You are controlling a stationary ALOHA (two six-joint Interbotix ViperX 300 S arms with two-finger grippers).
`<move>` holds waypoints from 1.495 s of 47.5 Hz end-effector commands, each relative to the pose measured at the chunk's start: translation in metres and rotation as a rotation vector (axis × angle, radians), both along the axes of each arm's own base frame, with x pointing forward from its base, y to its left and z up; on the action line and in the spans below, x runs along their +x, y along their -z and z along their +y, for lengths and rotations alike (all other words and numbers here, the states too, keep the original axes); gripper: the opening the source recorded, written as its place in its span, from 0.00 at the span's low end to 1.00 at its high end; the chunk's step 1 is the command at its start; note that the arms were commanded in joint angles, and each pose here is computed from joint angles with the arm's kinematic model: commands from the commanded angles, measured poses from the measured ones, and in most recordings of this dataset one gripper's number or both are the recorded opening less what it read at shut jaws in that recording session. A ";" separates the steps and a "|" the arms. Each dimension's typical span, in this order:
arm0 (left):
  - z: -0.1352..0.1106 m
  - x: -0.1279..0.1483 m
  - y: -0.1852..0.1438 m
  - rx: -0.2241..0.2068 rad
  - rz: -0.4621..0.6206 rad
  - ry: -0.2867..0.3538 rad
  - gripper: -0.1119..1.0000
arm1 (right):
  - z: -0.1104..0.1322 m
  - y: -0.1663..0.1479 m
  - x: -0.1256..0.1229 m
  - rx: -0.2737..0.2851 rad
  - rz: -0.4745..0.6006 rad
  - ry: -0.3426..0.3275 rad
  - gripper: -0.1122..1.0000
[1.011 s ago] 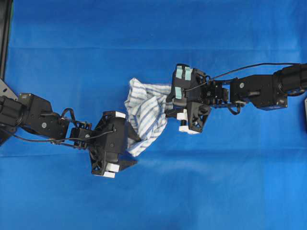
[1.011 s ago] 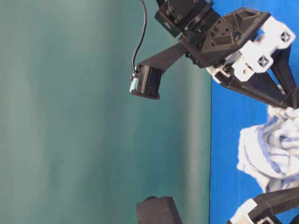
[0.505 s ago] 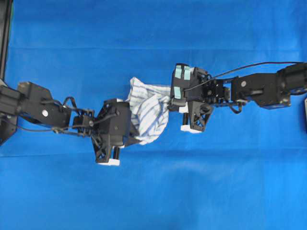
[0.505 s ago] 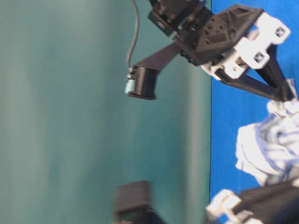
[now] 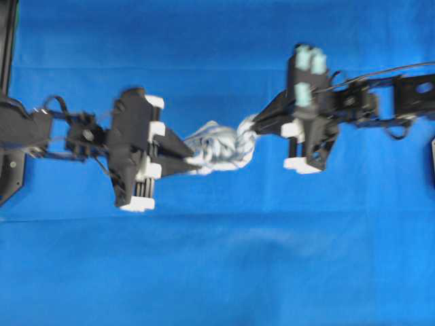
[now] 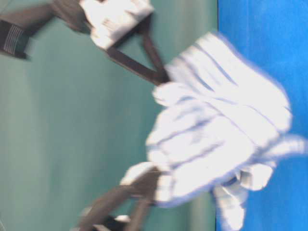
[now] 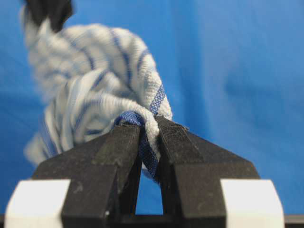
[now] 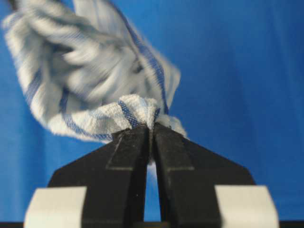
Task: Lift the towel with both arms.
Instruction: 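Lift the towel with both grippers and pull it apart upward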
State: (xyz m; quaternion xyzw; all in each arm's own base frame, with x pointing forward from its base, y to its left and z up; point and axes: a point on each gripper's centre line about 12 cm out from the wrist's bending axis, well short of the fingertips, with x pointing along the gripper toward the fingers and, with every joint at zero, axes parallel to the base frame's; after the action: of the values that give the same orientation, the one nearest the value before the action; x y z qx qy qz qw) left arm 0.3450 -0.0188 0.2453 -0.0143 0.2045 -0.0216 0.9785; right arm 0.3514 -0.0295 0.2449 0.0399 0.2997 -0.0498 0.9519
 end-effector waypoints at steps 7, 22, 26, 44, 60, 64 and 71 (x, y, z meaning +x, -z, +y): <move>0.017 -0.007 -0.072 0.014 -0.139 -0.041 0.15 | 0.001 -0.079 -0.033 -0.031 -0.151 0.000 0.15; 0.038 -0.018 -0.159 0.077 -0.236 -0.084 0.15 | 0.002 -0.170 -0.075 -0.100 -0.336 0.002 0.15; 0.040 -0.021 -0.180 0.092 -0.260 -0.088 0.15 | 0.002 -0.192 -0.082 -0.113 -0.369 0.007 0.15; 0.041 -0.027 -0.241 0.139 -0.330 -0.082 0.15 | 0.000 -0.241 -0.092 -0.149 -0.435 0.020 0.15; 0.041 -0.024 -0.235 0.138 -0.304 -0.079 0.15 | -0.002 -0.227 -0.079 -0.160 -0.369 0.014 0.15; 0.041 -0.023 -0.233 0.139 -0.292 -0.079 0.15 | -0.001 -0.227 -0.077 -0.171 -0.366 0.004 0.15; 0.040 -0.023 -0.232 0.129 -0.279 -0.075 0.18 | -0.001 -0.226 -0.076 -0.176 -0.364 0.001 0.15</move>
State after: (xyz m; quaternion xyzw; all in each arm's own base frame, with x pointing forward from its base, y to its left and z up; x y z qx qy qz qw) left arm 0.3248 0.0218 0.4648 0.0465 0.0832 0.0260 0.9951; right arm 0.2774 -0.0306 0.4592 -0.0331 0.1346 -0.0680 0.9880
